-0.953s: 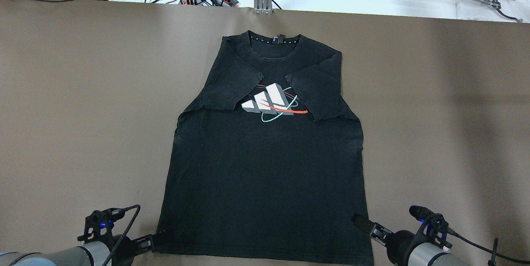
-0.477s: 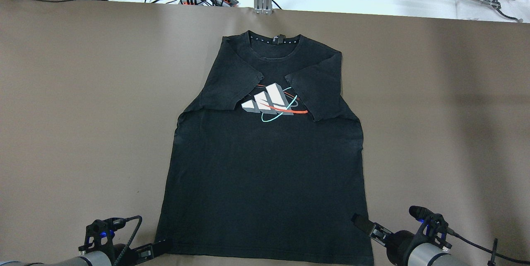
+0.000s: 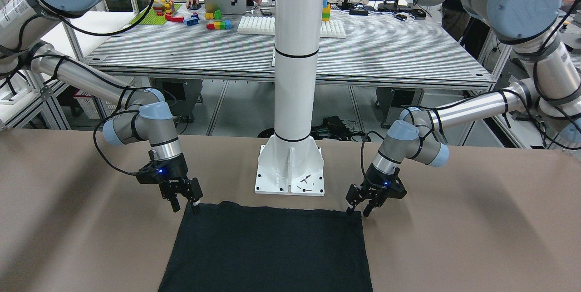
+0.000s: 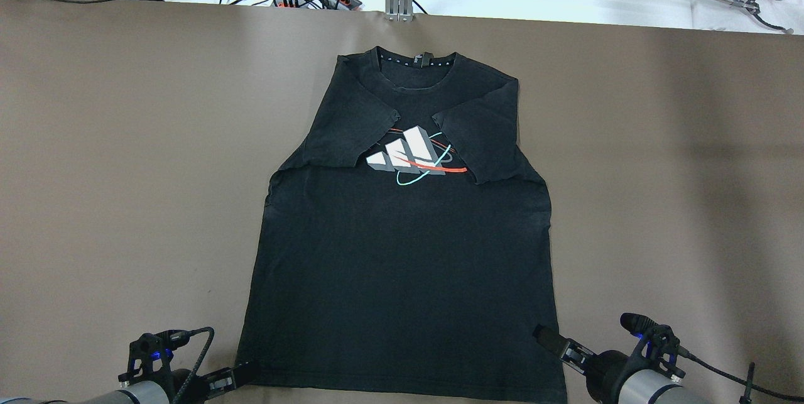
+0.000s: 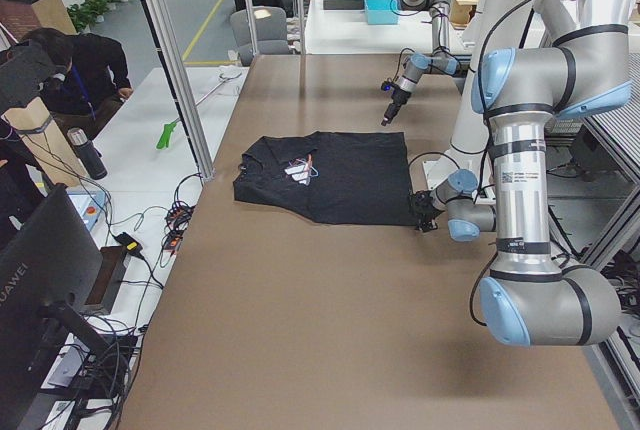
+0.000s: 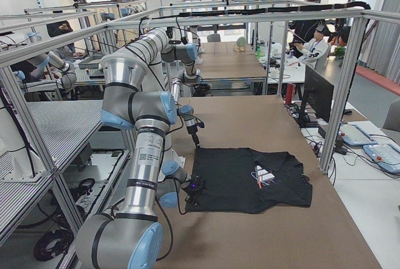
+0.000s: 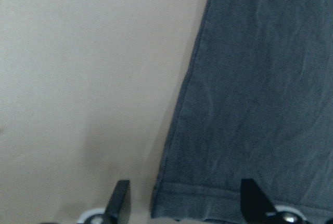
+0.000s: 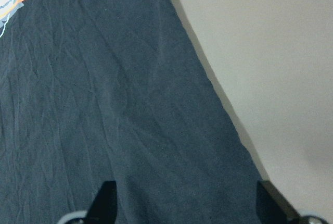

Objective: Fold clothes
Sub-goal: 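Grasp the hem corners with both grippers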

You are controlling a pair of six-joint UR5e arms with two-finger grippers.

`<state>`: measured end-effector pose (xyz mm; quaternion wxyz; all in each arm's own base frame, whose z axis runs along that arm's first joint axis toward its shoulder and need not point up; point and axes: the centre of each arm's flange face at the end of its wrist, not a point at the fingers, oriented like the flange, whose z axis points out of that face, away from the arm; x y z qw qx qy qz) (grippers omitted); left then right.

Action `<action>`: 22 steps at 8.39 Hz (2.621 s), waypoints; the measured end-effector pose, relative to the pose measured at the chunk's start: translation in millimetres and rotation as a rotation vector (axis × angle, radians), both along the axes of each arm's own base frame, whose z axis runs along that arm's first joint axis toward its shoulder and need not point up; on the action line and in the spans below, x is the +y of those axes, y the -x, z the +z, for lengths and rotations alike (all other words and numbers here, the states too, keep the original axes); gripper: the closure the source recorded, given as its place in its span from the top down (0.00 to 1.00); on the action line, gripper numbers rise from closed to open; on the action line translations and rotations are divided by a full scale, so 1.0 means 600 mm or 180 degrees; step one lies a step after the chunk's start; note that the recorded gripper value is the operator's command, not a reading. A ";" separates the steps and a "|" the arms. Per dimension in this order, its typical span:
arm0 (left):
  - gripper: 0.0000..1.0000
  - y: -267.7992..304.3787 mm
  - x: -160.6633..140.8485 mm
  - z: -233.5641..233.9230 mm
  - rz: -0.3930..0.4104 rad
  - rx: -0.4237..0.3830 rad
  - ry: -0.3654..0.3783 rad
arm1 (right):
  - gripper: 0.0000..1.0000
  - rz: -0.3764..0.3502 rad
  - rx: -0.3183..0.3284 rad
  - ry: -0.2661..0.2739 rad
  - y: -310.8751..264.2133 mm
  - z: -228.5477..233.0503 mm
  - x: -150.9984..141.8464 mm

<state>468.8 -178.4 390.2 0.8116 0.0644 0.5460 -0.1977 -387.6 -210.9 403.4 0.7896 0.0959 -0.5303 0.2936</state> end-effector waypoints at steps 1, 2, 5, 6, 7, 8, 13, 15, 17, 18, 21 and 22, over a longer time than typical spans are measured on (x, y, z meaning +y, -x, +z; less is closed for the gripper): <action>0.40 0.000 0.000 0.000 0.0002 -0.0007 -0.0008 | 0.94 0.0002 -0.0003 0.0000 0.000 -0.001 0.000; 0.40 0.000 0.000 0.001 0.0005 -0.0013 -0.0016 | 0.94 0.0003 -0.0007 -0.0001 0.000 -0.002 0.000; 0.04 -0.001 0.000 0.001 0.0011 -0.0023 -0.0027 | 0.94 0.0001 -0.0012 -0.0004 0.000 -0.003 0.000; 0.00 0.000 0.000 0.002 0.0010 -0.0026 -0.0028 | 0.94 -0.0001 -0.0013 -0.0005 0.000 -0.003 0.000; 0.00 0.000 0.000 0.001 0.0008 -0.0024 -0.0029 | 0.93 0.0000 -0.0015 -0.0006 0.001 -0.004 0.000; 0.00 0.000 -0.001 0.000 0.0001 -0.0019 -0.0032 | 0.93 0.0001 -0.0015 -0.0005 0.001 -0.004 0.000; 0.00 -0.002 -0.001 -0.009 -0.0009 0.0014 -0.0043 | 0.86 -0.0120 0.0225 0.0000 0.028 0.051 0.050; 0.00 -0.003 -0.001 -0.010 -0.0010 0.0020 -0.0044 | 0.64 -0.0131 0.0331 -0.0015 0.038 0.080 0.069; 0.00 -0.003 -0.001 -0.011 -0.0010 0.0022 -0.0044 | 0.65 -0.0092 0.0316 0.0035 0.044 0.088 0.079; 0.00 -0.003 -0.001 -0.011 -0.0009 0.0021 -0.0044 | 0.65 -0.0099 0.0298 0.0047 0.048 0.087 0.087; 0.00 -0.003 0.000 -0.009 -0.0006 0.0015 -0.0044 | 0.25 -0.0119 0.0238 -0.0011 0.061 0.078 0.124; 0.00 -0.003 0.000 -0.009 -0.0006 0.0014 -0.0044 | 0.18 -0.0110 0.0211 -0.0007 0.063 0.076 0.132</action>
